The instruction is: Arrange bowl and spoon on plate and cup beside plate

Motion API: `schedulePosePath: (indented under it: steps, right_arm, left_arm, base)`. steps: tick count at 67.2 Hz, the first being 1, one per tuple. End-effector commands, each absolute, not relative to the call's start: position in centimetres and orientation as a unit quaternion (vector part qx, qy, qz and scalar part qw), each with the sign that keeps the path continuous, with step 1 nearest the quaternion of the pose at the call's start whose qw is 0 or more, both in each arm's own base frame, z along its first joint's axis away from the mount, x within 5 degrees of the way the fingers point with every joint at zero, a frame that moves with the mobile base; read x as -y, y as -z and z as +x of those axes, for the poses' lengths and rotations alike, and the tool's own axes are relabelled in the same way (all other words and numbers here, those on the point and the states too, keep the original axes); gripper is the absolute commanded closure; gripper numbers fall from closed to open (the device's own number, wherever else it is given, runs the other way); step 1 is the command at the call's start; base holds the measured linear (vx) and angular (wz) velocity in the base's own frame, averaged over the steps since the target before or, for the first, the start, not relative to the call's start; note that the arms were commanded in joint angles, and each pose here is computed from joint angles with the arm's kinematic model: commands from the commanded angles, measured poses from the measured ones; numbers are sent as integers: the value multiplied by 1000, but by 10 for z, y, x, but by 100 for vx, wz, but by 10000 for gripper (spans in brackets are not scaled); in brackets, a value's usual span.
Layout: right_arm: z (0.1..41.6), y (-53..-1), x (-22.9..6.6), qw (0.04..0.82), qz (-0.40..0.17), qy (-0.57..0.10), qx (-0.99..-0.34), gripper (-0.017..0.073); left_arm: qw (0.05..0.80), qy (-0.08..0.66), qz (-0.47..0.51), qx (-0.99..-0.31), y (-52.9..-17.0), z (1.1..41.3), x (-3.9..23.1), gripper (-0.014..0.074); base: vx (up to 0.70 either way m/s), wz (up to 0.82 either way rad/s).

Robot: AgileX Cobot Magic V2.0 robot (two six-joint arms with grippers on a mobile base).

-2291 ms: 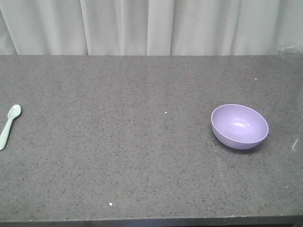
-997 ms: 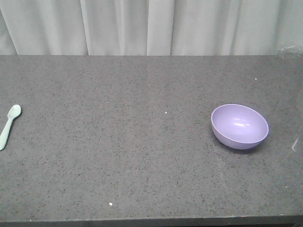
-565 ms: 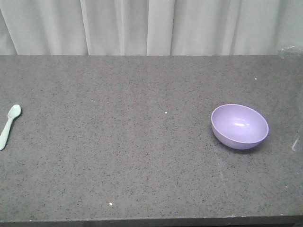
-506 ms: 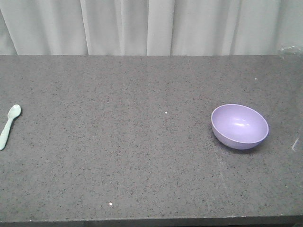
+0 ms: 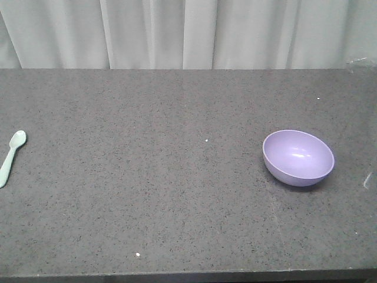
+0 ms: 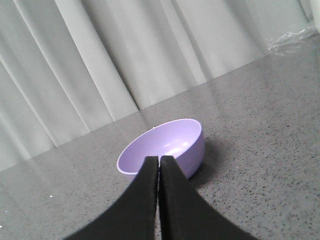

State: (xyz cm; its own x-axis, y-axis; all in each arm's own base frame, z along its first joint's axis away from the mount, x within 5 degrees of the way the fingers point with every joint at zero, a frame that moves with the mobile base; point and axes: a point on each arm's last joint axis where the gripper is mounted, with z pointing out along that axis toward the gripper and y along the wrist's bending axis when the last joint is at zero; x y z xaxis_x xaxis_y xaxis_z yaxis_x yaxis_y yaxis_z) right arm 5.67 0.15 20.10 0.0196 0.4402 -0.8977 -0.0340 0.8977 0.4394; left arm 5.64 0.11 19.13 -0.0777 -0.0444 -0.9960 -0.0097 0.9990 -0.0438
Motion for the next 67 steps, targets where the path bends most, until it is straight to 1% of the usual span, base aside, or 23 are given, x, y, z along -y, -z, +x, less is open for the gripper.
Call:
schedulePosePath:
  steps: [1,5,14,19,24,28,33,40,42,43,50,56,59,60,61,67]
  right_arm:
    - [56,-207,0,723,164,-187,-645,562]
    - [55,-207,0,720,170,-193,-644,562]
    - [54,-214,-1,714,166,-196,-652,562]
    - [50,-235,-2,719,158,-199,-647,562]
    - [45,-263,-4,724,141,-195,-646,562]
    - [41,-295,-5,733,111,-174,-648,562]
    - [39,-328,-6,744,61,-129,-653,560]
    - [42,-379,-9,761,-7,-73,-645,540]
    - [44,-388,-10,763,-13,-75,-642,527]
    - [46,-394,-10,765,-24,-66,-641,512]
    - [57,-414,-14,765,-37,-81,-638,425]
    - [69,-416,-17,758,-39,-100,-643,287]
    - [73,-416,-18,754,-34,-115,-646,214]
    - [74,-416,-18,753,-32,-120,-647,203]
    - [75,-415,-19,750,-28,-127,-648,161]
    - [82,-414,-19,743,-17,-142,-653,48]
  left_arm:
    - [741,81,-59,-664,-212,54,1,600]
    - [748,147,-113,-637,-216,54,1,600]
    - [738,263,-212,-584,-222,53,-1,600]
    - [728,317,-257,-550,-226,52,-3,600]
    - [722,351,-280,-526,-232,50,-4,600]
    - [726,359,-276,-517,-241,48,-4,600]
    - [745,355,-247,-509,-265,41,-2,598]
    - [778,308,-179,-517,-300,27,1,591]
    - [786,292,-163,-521,-309,23,1,587]
    - [790,280,-152,-524,-315,20,1,583]
    - [799,226,-120,-544,-340,3,0,554]
    - [790,196,-107,-571,-351,-8,0,510]
    - [783,190,-107,-583,-354,-12,-1,480]
    - [780,192,-108,-586,-355,-13,-1,470]
    - [779,192,-108,-587,-356,-15,-1,459]
    - [765,217,-117,-596,-357,-18,1,360]
  base:
    - [0,0]
    - [0,0]
    - [0,0]
    - [0,0]
    - [0,0]
    - [0,0]
    - [0,0]
    - [0,0]
    - [0,0]
    - [0,0]
    - [0,0]
    - [0,0]
    - [0,0]
    - [0,0]
    - [0,0]
    - [0,0]
